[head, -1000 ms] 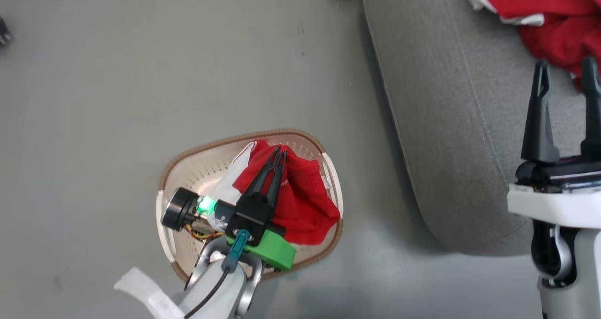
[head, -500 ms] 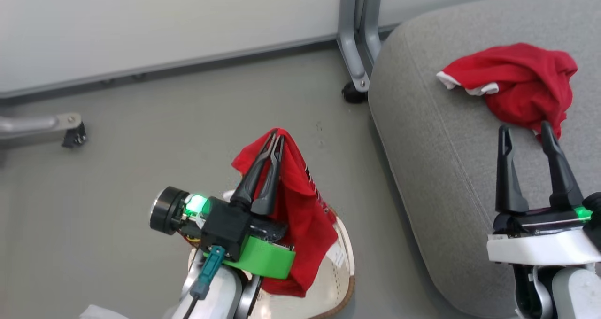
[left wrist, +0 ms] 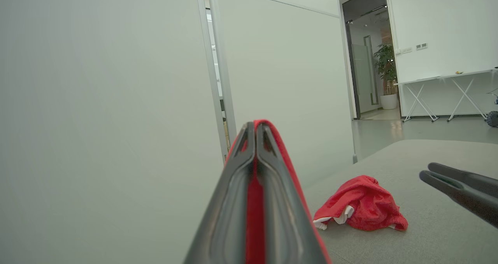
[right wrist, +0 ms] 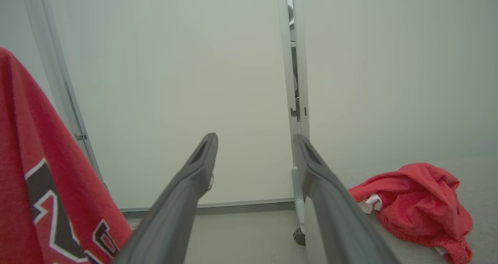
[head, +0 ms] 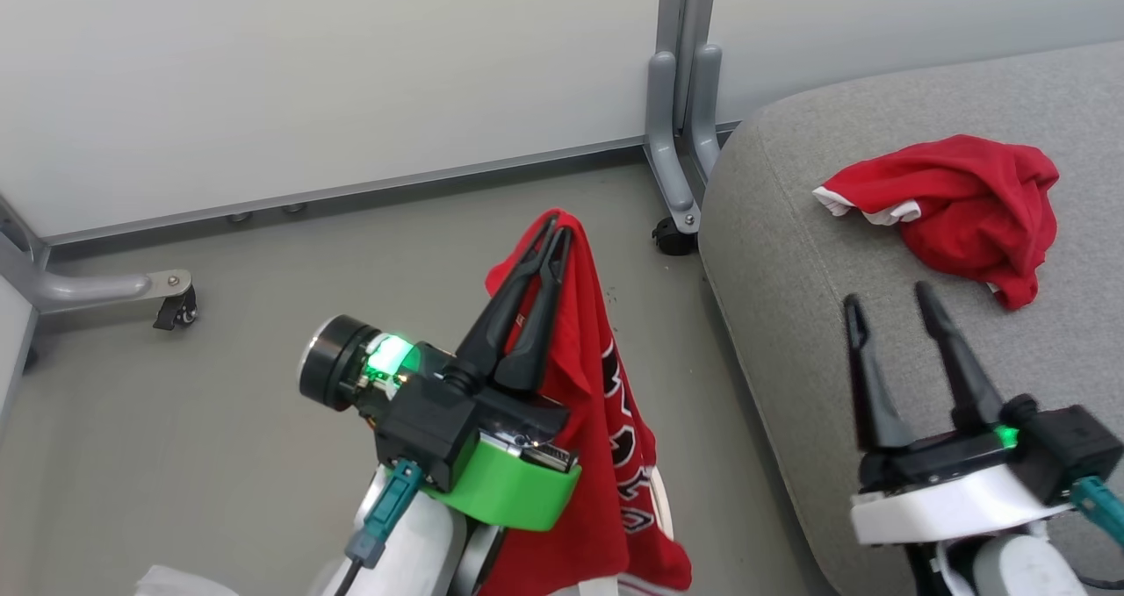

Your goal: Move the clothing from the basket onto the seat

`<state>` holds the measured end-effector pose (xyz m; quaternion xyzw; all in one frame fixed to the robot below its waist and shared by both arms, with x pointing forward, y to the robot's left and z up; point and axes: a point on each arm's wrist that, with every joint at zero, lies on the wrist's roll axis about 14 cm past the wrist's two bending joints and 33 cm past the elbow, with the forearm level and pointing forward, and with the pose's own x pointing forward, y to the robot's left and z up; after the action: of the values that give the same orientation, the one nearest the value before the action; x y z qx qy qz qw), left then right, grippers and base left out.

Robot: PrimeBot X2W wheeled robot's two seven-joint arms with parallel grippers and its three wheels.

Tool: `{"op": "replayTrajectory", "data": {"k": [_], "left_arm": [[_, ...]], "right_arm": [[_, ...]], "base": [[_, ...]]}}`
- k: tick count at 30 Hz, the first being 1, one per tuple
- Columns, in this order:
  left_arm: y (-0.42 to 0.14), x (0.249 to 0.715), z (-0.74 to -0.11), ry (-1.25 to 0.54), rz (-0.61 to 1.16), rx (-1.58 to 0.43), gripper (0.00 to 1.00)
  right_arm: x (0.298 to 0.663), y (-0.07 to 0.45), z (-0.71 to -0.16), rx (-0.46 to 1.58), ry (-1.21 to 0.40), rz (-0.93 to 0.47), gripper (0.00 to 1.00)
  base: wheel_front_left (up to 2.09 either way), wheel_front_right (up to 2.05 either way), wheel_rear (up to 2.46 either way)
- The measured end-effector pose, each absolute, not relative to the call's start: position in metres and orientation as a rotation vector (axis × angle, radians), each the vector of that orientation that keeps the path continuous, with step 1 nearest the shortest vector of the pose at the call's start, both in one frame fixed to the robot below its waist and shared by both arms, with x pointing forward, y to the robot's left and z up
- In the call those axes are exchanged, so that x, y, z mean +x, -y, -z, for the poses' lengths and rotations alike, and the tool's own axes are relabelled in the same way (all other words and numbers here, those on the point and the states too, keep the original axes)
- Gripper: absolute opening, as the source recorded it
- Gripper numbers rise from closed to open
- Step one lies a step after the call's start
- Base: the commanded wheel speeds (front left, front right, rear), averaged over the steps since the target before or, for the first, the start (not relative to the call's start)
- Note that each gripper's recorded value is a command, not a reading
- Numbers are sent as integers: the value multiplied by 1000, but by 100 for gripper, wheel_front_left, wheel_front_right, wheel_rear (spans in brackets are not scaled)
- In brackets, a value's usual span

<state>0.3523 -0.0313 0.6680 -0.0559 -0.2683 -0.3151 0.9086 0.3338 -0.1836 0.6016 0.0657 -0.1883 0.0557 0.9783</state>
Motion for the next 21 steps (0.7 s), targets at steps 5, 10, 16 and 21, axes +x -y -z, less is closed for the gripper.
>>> {"op": "replayTrajectory", "data": {"k": [5,10,16,21], "left_arm": [[43,347,-670,546,706,-149,0],[52,339,-678,562,748,-168,0],[64,330,-688,583,798,-186,0],[71,323,-694,599,831,-197,0]], "right_arm": [[332,138,-591,168,333,-266,100],[331,91,-589,211,307,-421,100],[331,55,-581,301,247,-539,100],[330,46,-541,310,108,-562,100]], "base": [[0,0,0],[0,0,0],[0,0,0],[0,0,0]]}}
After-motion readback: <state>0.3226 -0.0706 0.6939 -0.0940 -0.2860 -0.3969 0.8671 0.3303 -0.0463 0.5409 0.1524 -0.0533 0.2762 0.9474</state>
